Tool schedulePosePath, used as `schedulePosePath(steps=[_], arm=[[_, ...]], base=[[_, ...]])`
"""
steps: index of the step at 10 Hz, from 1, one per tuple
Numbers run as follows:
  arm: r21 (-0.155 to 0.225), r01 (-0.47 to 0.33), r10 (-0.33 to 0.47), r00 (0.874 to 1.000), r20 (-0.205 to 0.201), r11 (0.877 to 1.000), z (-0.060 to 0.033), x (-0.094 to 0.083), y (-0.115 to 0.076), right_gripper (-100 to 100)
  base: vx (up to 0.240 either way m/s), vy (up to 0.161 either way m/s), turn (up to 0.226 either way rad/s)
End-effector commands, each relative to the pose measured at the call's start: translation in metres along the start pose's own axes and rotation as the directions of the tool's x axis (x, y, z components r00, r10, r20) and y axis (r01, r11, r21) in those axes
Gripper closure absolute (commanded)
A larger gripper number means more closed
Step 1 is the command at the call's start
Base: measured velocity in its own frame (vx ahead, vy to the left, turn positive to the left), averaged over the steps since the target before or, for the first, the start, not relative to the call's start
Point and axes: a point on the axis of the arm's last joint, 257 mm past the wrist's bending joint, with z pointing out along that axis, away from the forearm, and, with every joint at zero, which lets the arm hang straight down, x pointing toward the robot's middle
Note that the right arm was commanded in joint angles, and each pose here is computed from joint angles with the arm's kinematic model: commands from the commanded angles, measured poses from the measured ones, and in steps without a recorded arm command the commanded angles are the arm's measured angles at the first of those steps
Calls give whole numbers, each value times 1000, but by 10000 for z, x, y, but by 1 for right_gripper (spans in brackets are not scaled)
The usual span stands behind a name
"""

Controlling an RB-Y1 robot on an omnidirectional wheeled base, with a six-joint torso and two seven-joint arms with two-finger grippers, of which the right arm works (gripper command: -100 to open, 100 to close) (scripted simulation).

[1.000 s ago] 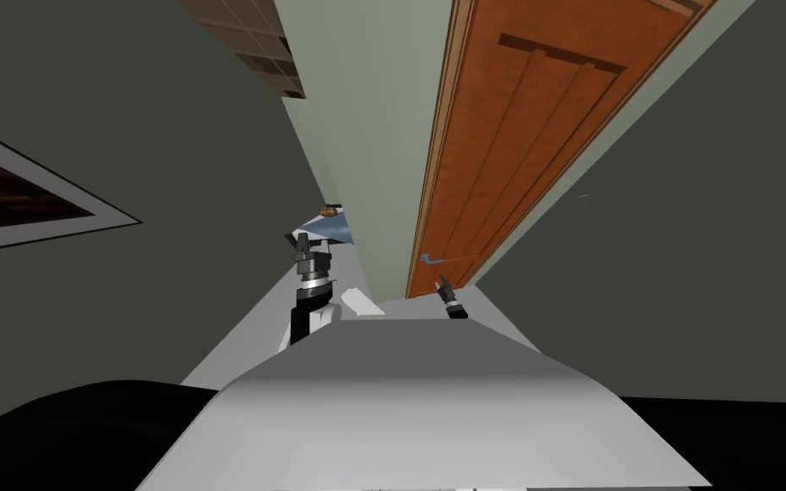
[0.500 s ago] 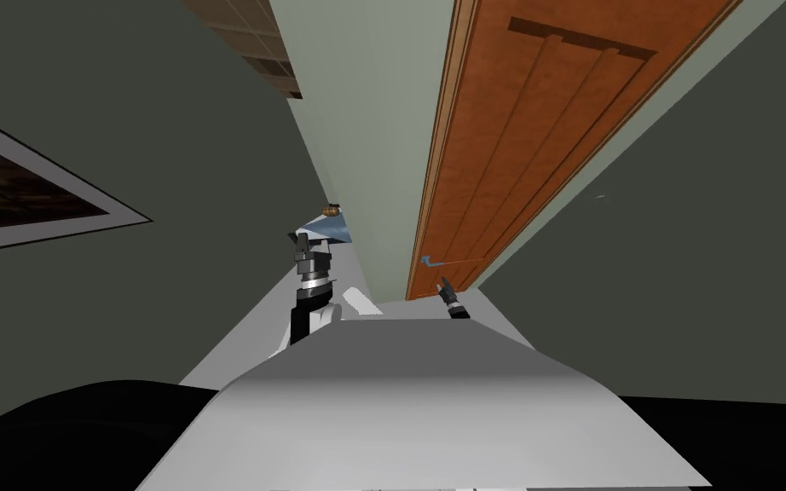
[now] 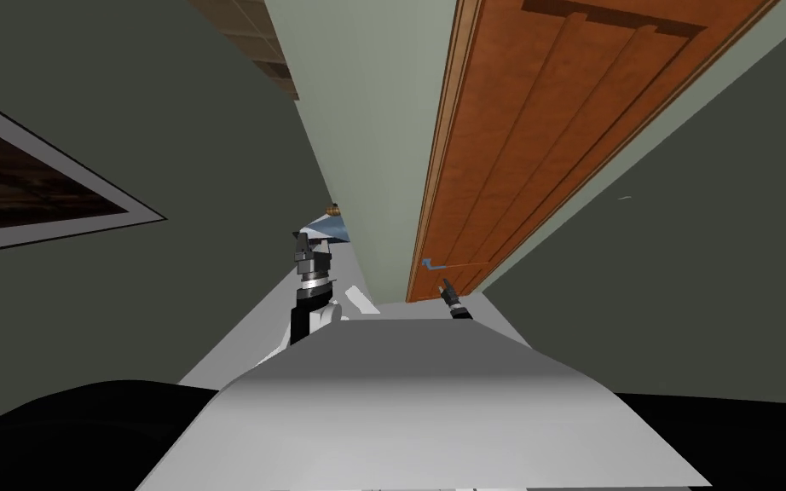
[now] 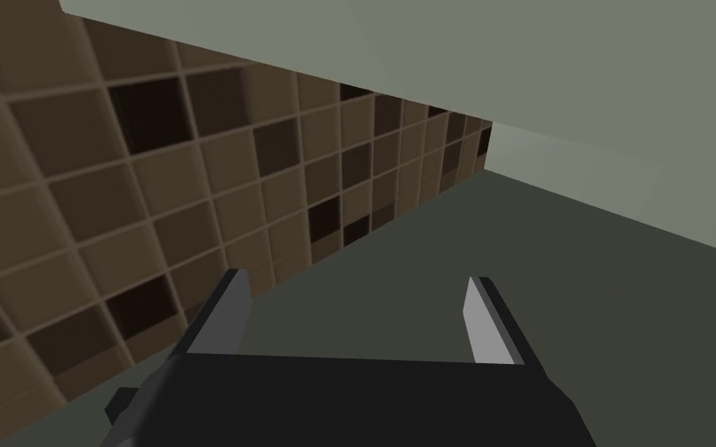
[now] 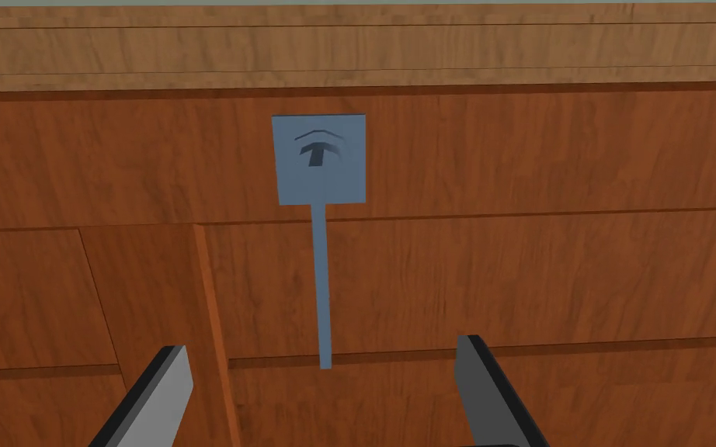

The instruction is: Pull the door open

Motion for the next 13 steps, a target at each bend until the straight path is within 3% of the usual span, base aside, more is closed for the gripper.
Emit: schedulePosePath(steps=[1, 4, 6, 7, 8, 13], arm=[[-2, 2, -2, 1000, 31, 1000, 40, -60, 0, -100], [-2, 3, -3, 992, 122, 1000, 143, -225, -15, -100], [1, -1, 1, 985, 175, 1000, 193, -309, -34, -100], [-1, -1, 2, 988, 157, 1000, 195, -278, -37, -100], [-1, -1, 2, 988, 157, 1000, 195, -278, -37, 100], [-1, -1, 2, 988, 157, 1000, 195, -278, -37, 100]], base=[[70, 3, 243], [146, -30, 330], [142, -145, 256], [59, -84, 52], [-5, 11, -42], [-12, 12, -9]])
